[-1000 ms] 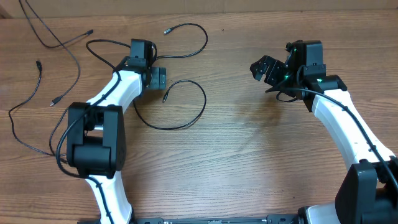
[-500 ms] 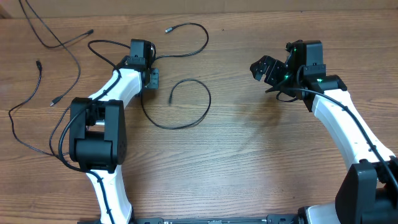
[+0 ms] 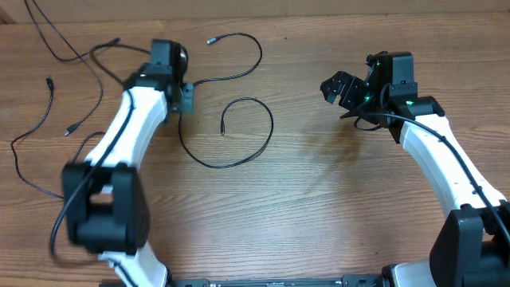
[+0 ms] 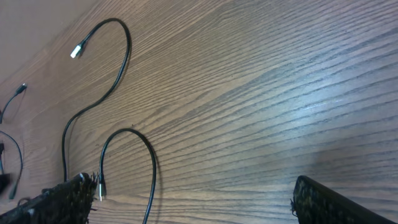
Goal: Untangle cables
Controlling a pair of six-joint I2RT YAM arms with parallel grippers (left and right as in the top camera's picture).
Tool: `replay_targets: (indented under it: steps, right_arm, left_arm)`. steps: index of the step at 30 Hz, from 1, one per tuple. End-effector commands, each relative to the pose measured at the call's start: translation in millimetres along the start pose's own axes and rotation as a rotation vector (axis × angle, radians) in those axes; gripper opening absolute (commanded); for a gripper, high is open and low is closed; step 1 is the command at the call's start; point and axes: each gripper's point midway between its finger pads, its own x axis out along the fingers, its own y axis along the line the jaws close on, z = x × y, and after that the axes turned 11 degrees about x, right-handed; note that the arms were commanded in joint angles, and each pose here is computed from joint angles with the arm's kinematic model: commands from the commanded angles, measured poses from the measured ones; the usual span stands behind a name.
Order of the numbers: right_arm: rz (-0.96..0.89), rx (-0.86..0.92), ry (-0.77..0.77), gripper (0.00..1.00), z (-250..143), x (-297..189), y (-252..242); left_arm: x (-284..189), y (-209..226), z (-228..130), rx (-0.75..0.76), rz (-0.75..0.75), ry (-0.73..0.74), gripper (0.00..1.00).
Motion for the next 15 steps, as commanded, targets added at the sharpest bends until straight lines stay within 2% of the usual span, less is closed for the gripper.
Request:
replay_targets:
  steps: [1,9,15]
  right_arm:
    - [0.013,-0.014,-0.020,1.00,4,-6,4]
    - [0.013,-0.014,-0.020,1.00,4,-6,4]
    - [0.013,-0.014,-0.020,1.00,4,-6,4]
  left_arm:
    - [-57,19,15,-0.029,0.020,-0.109,0.04]
    - [-138,81,16,-0.167,0.118,-0.263,0.04]
    - [-174,112,5,-0.252,0.152,-0.329,0.04]
